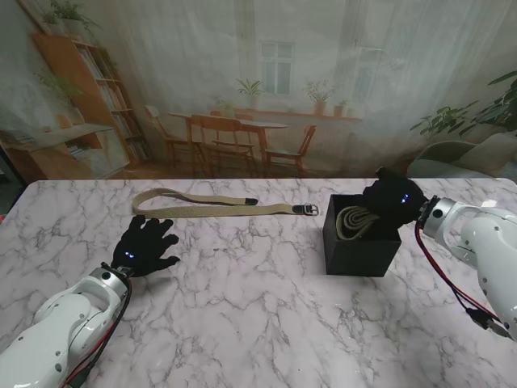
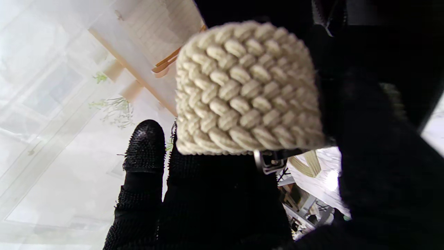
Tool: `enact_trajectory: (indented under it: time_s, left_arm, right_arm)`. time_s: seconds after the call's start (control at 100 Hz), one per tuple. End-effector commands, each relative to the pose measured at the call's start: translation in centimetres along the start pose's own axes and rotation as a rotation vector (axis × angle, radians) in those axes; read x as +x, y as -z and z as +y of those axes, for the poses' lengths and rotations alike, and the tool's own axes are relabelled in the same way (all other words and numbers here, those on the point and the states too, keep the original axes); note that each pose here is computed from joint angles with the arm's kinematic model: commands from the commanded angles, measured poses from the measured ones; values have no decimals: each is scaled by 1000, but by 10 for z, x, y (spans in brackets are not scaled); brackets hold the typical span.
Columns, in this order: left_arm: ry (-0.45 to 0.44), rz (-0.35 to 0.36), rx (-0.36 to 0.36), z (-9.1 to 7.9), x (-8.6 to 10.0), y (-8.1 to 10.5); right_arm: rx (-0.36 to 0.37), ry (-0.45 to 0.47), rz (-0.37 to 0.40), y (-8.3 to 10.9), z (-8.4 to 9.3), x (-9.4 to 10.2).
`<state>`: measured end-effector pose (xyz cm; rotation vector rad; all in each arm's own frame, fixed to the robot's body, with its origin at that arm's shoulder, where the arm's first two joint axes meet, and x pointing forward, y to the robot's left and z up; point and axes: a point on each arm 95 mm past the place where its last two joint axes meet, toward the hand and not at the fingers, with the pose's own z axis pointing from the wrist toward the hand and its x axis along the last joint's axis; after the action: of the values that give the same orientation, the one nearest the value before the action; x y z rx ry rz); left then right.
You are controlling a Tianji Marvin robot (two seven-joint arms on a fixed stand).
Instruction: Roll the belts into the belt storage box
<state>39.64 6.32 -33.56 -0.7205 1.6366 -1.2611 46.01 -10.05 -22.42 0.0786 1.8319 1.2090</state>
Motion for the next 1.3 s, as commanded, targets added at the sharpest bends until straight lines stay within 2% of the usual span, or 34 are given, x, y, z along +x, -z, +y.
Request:
enact_trajectory:
  time_s: [0.0,0.16,0.39,0.53,0.62,0.86,1.08,1.19,1.29]
  left_arm:
    - [2,4,-14,0,1,-1]
    - [2,7,-18,0,2,-2]
    - [3,12,-27,1,4,-4]
    - [2,14,-26,1,4,-4]
    - [0,14,-25,1,4,-4]
    - [0,12,-27,1,5,-4]
    - [0,10,-27,1,4,-4]
    - [2,7,-26,1,4,-3]
    - [2,3,-24,1,3,-3]
  right_arm:
    - [9,14,10,-1,0,-5]
    - [40,-1,47,-5,-6,-1]
    - [85,59,88,-8,-14,3]
    - [96,95,84,-6,-15,2]
    - [85,161,66,-3,-14,1]
    - [90,190,38,0,-17,-1]
    - [48,220,-47,8,-13,-7]
    - [21,236,-122,18,-1,-9]
    - [-19,199,-199,27,12,-8]
